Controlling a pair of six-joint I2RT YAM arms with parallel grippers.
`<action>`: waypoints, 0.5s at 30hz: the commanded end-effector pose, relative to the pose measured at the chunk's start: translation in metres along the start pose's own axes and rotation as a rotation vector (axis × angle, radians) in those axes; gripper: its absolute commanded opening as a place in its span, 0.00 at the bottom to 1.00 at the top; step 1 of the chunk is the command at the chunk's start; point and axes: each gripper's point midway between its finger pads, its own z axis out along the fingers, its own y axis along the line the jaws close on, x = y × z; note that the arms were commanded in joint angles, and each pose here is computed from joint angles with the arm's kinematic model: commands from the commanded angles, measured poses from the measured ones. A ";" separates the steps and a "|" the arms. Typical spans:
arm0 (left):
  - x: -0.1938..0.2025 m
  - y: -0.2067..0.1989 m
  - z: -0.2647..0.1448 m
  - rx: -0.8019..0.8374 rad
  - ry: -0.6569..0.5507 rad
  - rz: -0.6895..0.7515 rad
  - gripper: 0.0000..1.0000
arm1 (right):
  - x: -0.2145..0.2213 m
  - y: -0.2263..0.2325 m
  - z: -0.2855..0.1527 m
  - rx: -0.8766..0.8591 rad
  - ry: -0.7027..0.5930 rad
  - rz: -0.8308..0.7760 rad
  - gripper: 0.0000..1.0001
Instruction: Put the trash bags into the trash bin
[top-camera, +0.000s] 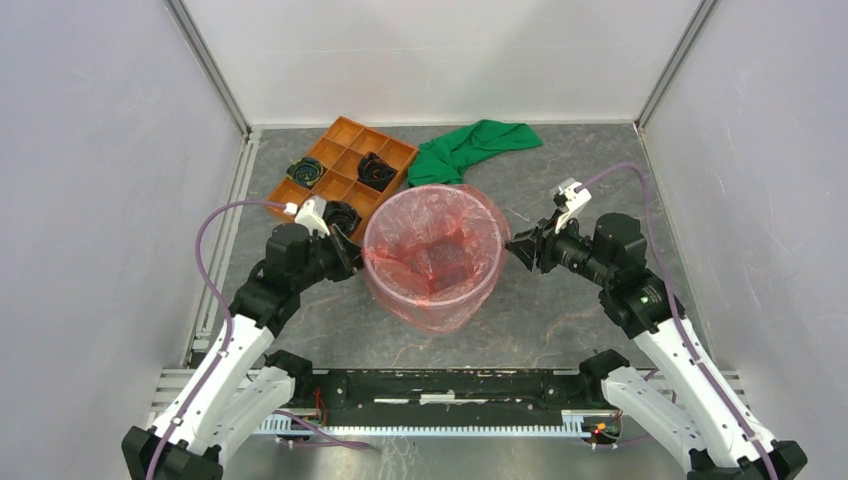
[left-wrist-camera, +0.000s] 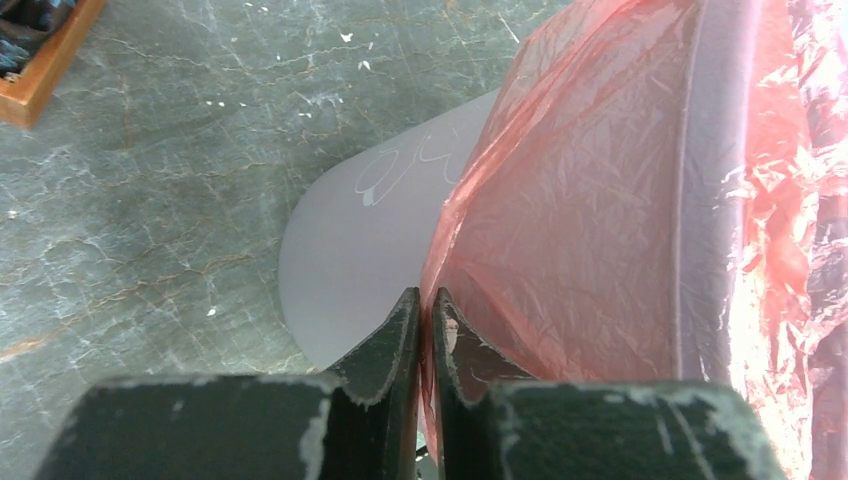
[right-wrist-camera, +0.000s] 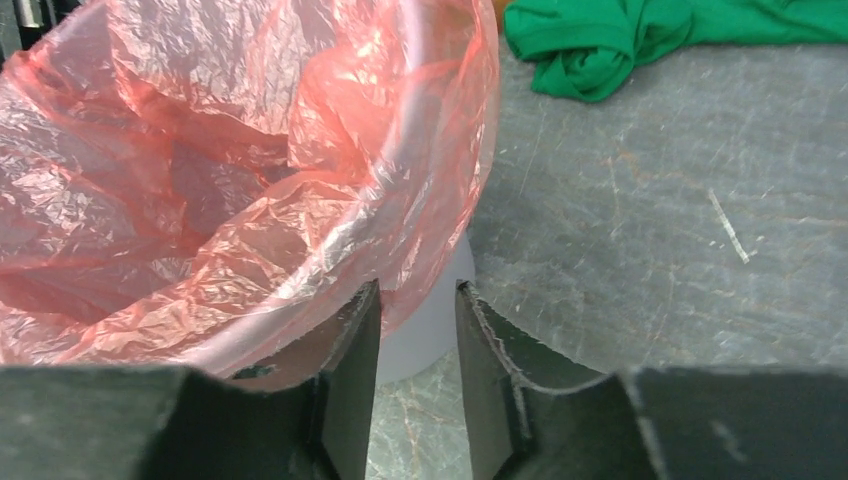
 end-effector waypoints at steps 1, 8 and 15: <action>0.002 -0.015 0.004 0.087 0.003 -0.071 0.13 | 0.001 -0.002 0.007 -0.003 -0.026 0.012 0.35; 0.013 -0.006 0.016 0.090 0.018 -0.145 0.02 | 0.024 -0.002 0.023 -0.050 -0.052 0.102 0.12; 0.025 0.010 0.022 0.052 0.026 -0.163 0.02 | 0.054 -0.002 0.046 -0.126 -0.056 0.181 0.00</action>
